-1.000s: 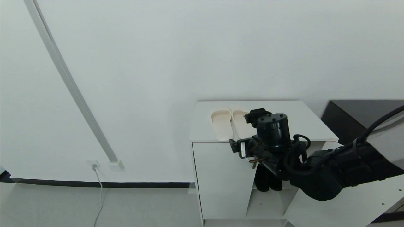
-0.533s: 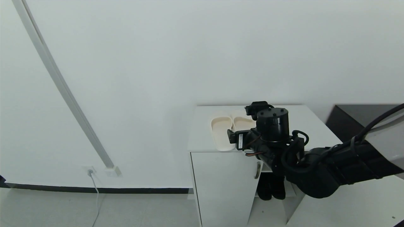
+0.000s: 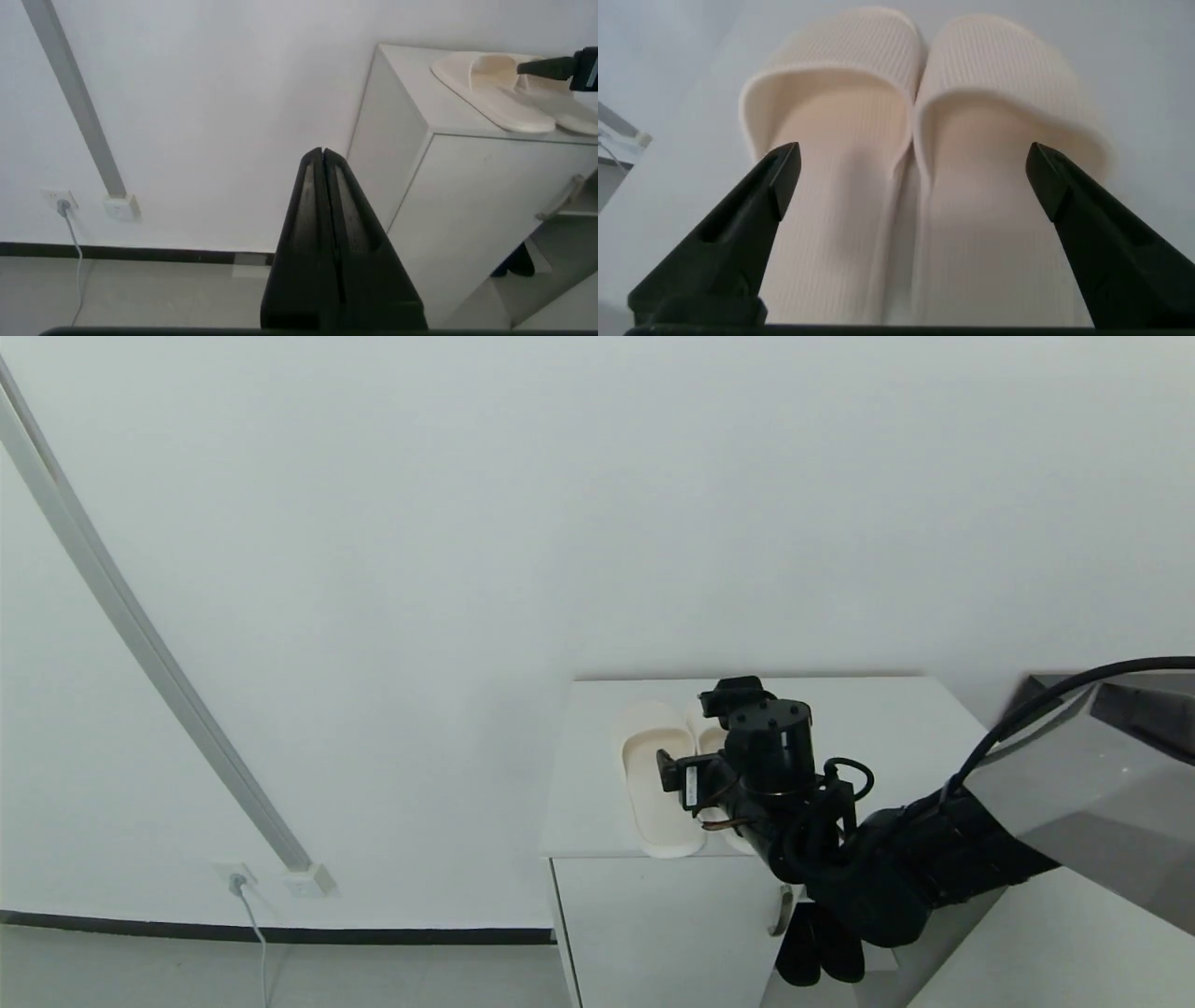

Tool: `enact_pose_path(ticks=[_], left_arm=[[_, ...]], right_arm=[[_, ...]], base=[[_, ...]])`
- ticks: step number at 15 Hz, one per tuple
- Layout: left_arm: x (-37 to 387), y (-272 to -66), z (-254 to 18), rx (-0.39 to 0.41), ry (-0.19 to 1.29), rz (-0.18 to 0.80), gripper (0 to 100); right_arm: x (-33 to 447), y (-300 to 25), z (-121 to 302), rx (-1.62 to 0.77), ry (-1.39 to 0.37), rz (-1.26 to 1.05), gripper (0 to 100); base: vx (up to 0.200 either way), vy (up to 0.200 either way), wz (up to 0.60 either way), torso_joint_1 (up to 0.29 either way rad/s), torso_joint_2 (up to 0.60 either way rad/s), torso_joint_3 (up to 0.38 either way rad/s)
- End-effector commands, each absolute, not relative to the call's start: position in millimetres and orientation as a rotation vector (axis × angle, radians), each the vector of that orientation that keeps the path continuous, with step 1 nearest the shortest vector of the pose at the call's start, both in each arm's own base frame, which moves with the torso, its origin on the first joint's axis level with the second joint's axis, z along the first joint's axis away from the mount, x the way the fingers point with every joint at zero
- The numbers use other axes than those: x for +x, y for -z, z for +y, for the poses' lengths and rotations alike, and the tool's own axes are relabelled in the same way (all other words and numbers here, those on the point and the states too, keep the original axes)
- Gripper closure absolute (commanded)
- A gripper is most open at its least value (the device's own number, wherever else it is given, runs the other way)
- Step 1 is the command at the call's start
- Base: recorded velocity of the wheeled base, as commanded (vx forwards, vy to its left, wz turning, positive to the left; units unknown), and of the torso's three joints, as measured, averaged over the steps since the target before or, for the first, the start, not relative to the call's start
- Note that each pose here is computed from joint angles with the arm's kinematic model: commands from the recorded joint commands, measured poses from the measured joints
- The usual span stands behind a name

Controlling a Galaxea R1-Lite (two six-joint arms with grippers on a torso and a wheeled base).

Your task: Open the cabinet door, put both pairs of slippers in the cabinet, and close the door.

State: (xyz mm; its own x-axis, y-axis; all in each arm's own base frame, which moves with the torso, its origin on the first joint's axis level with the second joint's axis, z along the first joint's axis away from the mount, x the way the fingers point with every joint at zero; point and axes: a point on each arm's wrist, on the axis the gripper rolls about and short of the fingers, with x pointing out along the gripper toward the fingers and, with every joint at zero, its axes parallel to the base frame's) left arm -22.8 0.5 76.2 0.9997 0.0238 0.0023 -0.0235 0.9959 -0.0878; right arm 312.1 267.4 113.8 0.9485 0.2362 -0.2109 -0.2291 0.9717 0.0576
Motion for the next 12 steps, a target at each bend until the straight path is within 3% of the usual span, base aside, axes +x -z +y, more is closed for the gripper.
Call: enact_pose_path(ticks=[1,12], left_arm=[[-23,-76,1,-0.089,-0.028,-0.003,100],[-23,-76,1,-0.092,-0.028,-0.003,100]], right_arm=[[330,-98,272,0.014,-0.220,0.224,0],[371,-88,282,0.010,-0.213,0.182,0]], base=[[0.000,0.000,0.00,0.000,0.00,0.000],[0.000,0.000,0.00,0.000,0.00,0.000]])
